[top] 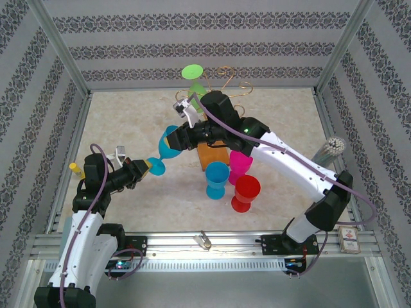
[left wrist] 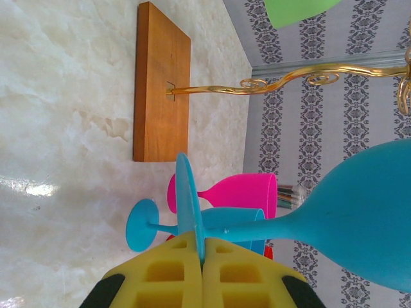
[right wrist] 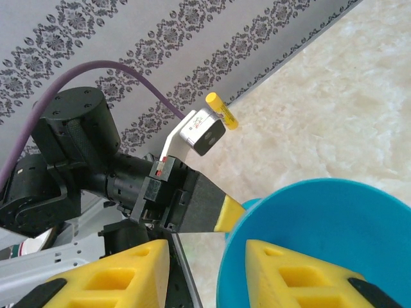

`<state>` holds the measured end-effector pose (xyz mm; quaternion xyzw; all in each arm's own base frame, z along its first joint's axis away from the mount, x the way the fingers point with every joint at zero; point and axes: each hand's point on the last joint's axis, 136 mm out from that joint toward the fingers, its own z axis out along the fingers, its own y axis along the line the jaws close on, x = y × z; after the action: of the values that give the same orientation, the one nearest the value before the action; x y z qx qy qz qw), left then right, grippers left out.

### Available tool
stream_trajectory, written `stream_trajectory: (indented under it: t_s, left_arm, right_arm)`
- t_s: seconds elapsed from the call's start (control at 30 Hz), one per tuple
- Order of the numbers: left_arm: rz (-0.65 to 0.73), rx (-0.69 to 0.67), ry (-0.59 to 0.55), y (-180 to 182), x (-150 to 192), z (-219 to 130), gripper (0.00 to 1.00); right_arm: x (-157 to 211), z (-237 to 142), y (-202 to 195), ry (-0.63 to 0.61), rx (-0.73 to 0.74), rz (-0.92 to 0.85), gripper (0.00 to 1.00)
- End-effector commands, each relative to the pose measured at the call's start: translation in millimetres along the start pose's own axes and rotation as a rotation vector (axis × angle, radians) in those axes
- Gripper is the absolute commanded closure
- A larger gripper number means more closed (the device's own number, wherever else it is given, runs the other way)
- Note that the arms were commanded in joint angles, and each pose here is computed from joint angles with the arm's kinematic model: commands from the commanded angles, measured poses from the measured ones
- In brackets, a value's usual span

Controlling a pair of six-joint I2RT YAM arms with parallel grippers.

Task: Take the wine glass off the wine glass rack

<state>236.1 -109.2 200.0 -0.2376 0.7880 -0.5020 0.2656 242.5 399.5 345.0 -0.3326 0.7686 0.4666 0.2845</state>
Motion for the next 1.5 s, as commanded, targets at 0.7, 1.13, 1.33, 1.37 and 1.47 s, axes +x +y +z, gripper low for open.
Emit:
stream_trajectory:
  t_s: [0.7,1.13,1.33,1.37,1.47]
  left_arm:
    - [0.029,-0.007,-0.021,-7,-5,-4,1.00]
    - [0.027,-0.005,-0.045,-12,-9,-7,0.67]
    - [0.026,-0.009,-0.047,-13,-9,-9,0.57]
    - [0.026,-0.016,-0.050,-12,-9,-9,0.55]
    - [0.018,-0.051,-0.075,-5,-10,-11,0.52]
  right_arm:
    - [7,7,-6,0.042,0.008,-0.009,1.00]
    - [9,-2,0,0.005,0.055,-0.028,1.00]
    - [13,-4,2,0.004,0.073,-0.029,1.00]
    - [14,-5,2,0.002,0.078,-0.031,1.00]
    - [16,-9,4,-0.002,0.088,-0.036,1.00]
